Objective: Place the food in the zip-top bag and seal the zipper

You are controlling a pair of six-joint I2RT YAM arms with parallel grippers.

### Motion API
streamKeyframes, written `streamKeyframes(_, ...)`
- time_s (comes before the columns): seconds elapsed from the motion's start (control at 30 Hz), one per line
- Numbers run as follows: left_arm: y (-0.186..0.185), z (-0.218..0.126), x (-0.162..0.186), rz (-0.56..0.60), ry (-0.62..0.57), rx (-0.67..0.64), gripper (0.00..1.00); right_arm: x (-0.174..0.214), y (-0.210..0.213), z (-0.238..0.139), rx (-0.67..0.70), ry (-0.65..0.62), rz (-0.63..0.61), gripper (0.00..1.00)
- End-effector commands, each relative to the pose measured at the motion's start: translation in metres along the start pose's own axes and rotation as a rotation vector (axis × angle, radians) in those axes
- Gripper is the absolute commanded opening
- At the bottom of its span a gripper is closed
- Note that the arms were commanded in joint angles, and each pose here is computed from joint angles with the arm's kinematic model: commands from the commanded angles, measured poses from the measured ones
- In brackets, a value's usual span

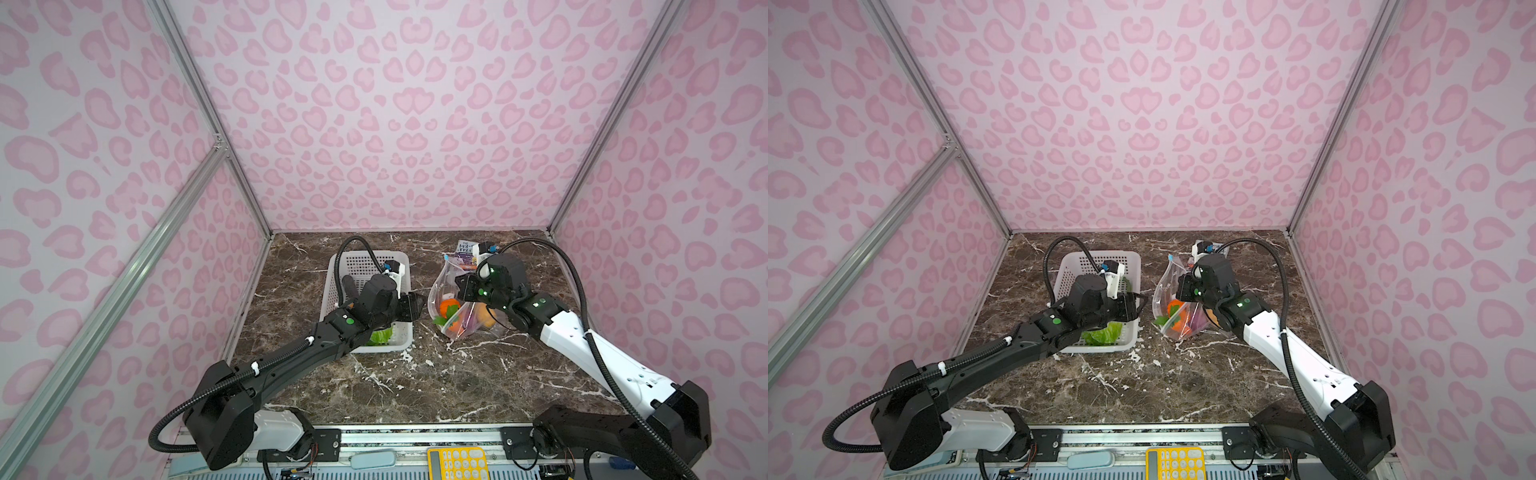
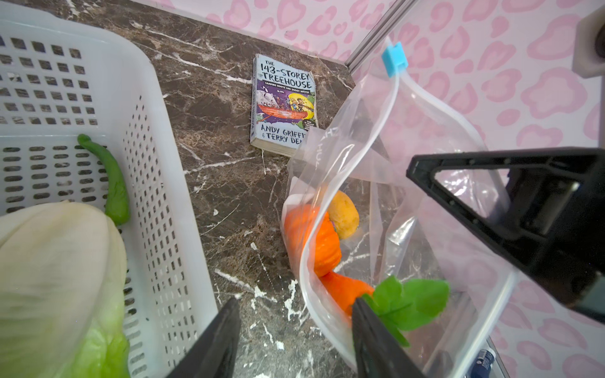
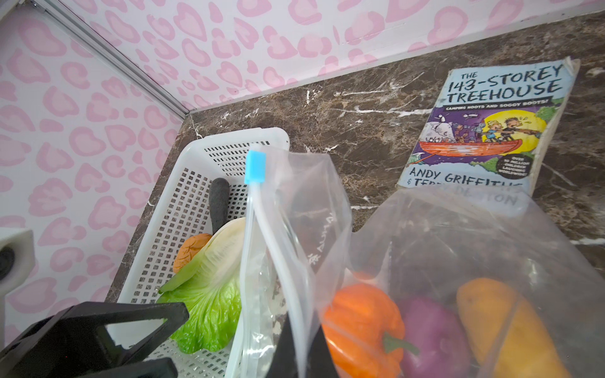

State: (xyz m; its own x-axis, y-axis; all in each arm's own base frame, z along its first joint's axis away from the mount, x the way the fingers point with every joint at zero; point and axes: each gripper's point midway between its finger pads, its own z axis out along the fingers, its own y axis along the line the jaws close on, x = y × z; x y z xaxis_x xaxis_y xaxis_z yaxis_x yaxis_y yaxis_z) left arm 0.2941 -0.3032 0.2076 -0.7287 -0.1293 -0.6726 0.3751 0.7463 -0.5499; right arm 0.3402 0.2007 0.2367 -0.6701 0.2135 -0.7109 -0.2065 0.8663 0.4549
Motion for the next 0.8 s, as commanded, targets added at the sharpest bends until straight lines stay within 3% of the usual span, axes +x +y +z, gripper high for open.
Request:
streamKeyframes(0.0, 0.001, 0.001, 0.009, -0.016, 0.036, 0.005, 0.56, -0.003, 0.003, 0.001, -0.014, -0.009, 0.008, 0.00)
streamKeyframes(0.33, -0.023, 0.036, -0.002, -0.009, 0.083, 0.093, 0.56, 0.000, 0.004, 0.002, -0.017, 0.003, 0.008, 0.00)
streamKeyframes(0.53, -0.030, 0.059, 0.011, -0.031, 0.166, 0.142, 0.49, 0.000, 0.002, 0.001, -0.009, 0.001, 0.008, 0.00)
streamKeyframes(0.7, -0.031, 0.063, 0.015, -0.044, 0.182, 0.154, 0.37, -0.002, 0.001, -0.003, -0.002, -0.009, 0.003, 0.00)
streamKeyframes(0.77, -0.031, 0.062, 0.013, -0.032, 0.175, 0.152, 0.24, -0.002, 0.000, -0.004, 0.001, -0.013, 0.003, 0.00)
